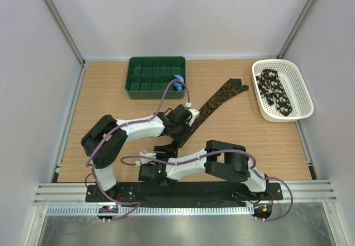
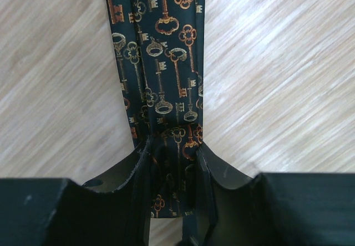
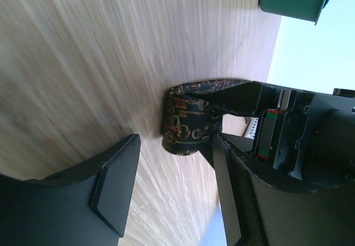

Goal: Roll the ties
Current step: Roll the tie

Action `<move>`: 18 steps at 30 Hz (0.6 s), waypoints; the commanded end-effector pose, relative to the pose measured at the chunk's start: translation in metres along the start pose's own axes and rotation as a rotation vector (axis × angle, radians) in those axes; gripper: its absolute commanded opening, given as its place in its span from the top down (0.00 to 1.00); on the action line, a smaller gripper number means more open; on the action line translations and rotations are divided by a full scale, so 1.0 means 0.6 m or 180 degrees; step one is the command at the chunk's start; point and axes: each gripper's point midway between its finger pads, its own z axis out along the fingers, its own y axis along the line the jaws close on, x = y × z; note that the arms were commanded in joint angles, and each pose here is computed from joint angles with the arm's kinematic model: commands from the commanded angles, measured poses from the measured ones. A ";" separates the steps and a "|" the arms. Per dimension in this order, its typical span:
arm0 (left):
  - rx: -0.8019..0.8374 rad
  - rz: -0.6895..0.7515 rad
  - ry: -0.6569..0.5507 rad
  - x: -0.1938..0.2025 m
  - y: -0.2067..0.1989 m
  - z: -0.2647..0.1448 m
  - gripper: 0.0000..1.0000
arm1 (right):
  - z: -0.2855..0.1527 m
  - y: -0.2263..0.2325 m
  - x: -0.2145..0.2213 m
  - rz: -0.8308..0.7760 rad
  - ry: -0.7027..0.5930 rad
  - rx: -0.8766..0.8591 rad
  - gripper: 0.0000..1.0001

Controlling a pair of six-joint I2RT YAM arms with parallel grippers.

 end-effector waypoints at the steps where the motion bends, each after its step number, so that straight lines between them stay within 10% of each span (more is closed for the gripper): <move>1: 0.0041 -0.0134 0.0481 0.057 -0.004 -0.017 0.69 | 0.008 0.007 0.000 -0.0075 0.0044 -0.0016 0.37; 10: 0.0062 -0.0237 0.0533 0.051 -0.011 -0.038 0.69 | 0.024 0.020 0.006 -0.0107 0.0103 -0.0064 0.36; 18: 0.0096 -0.0241 0.0620 0.056 -0.016 -0.047 0.69 | 0.028 0.021 0.011 -0.0088 0.0158 -0.0065 0.59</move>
